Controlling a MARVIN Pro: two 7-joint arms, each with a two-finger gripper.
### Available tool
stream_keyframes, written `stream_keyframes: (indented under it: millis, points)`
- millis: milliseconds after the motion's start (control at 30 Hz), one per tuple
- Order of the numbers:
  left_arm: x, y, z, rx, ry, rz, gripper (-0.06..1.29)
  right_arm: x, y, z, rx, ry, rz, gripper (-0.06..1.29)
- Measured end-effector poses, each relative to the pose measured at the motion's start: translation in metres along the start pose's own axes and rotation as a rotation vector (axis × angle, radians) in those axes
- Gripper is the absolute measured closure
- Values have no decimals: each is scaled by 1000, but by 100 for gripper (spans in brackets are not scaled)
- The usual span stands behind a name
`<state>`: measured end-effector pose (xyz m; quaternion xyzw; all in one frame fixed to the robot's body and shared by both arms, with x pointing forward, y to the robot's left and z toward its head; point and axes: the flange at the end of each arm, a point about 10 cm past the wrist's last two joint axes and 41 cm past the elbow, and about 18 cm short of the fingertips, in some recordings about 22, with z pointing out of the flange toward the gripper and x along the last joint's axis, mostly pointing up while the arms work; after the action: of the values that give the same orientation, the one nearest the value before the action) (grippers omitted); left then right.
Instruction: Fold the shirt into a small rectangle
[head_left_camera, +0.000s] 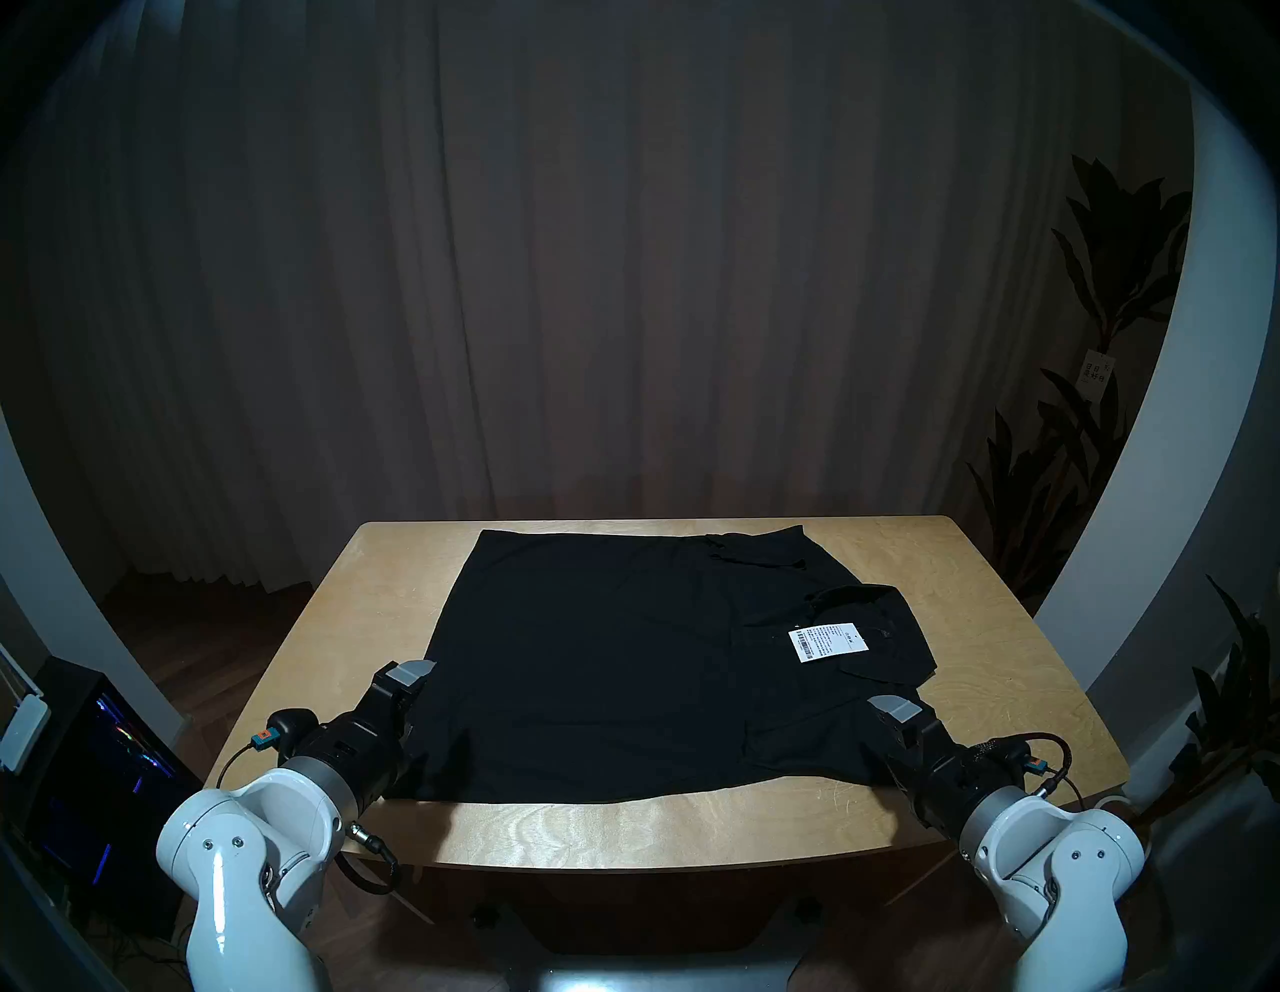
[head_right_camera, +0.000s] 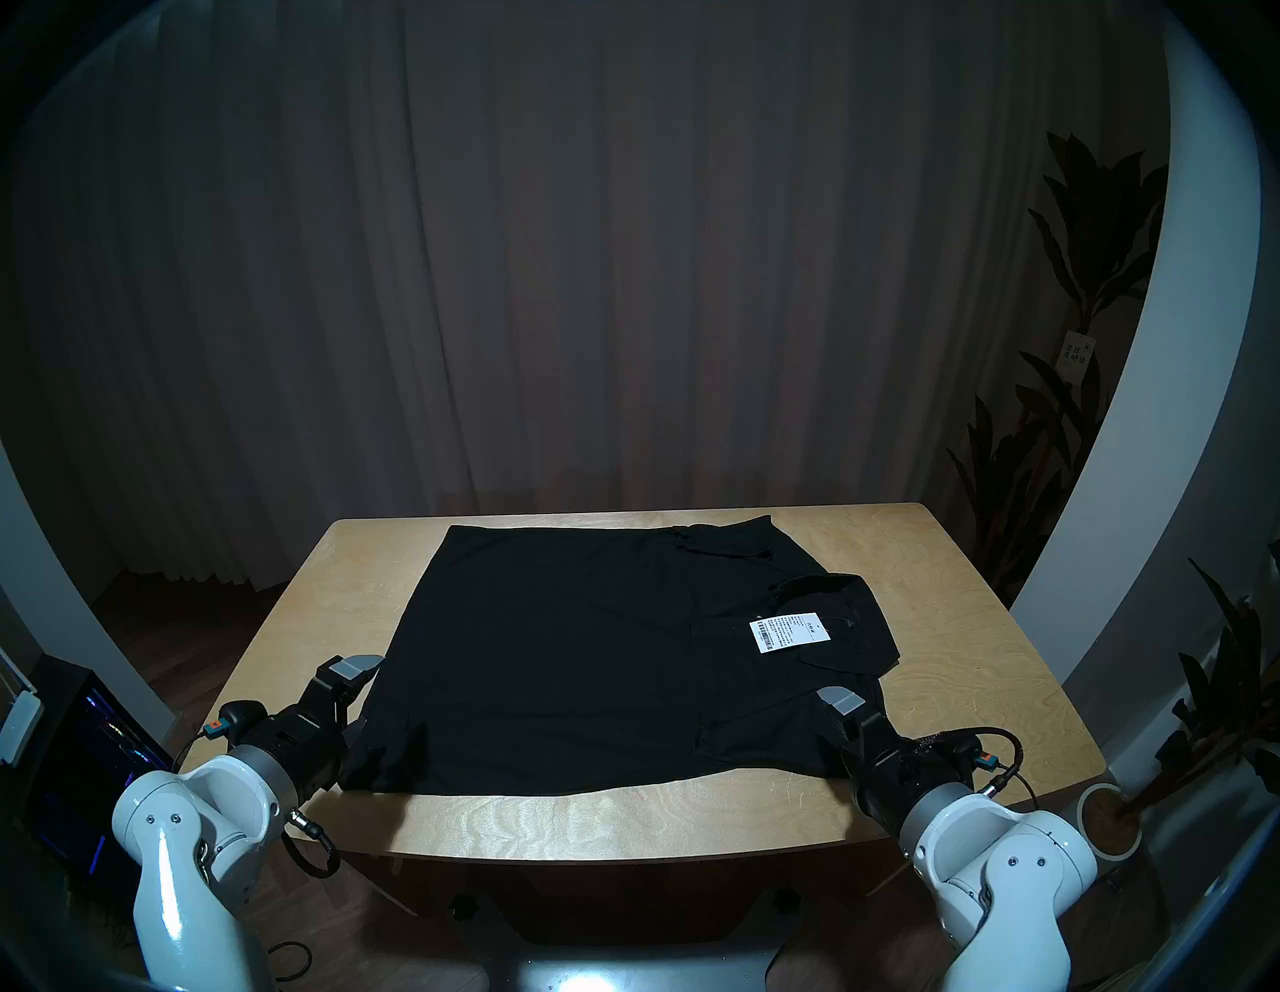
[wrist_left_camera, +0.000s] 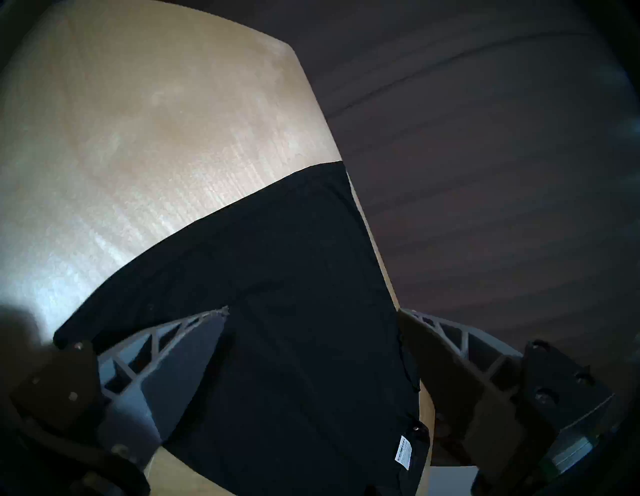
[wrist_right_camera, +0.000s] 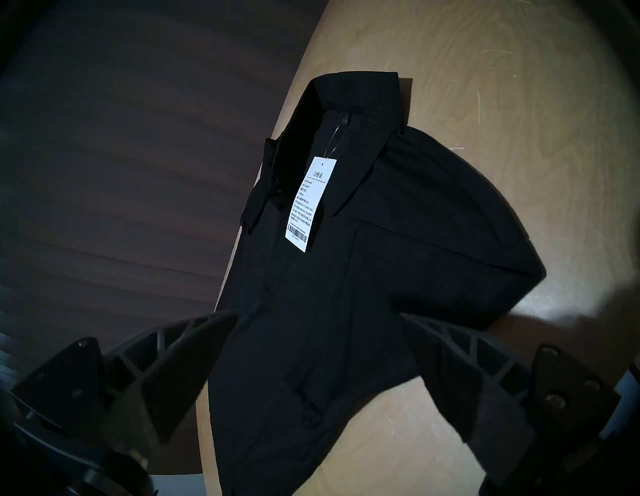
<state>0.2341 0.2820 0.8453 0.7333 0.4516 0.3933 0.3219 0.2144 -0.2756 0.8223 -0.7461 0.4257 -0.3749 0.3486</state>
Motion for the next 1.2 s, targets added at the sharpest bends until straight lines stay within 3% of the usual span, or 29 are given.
stream_keyframes:
  millis: [333, 767, 1100, 1200]
  points:
    - [0, -3, -10, 80, -51, -106, -1, -1, 2, -8, -17, -48, 64, -2]
    - [-5, -4, -10, 205, -113, -189, -1, 2, 5, -15, -47, -21, 132, -2]
    - [-9, 1, -6, 289, -172, -271, -1, -2, 4, -7, -48, -18, 191, -2]
    - [-9, 2, -4, 284, -181, -293, -1, -4, 5, -4, -54, -23, 203, -2]
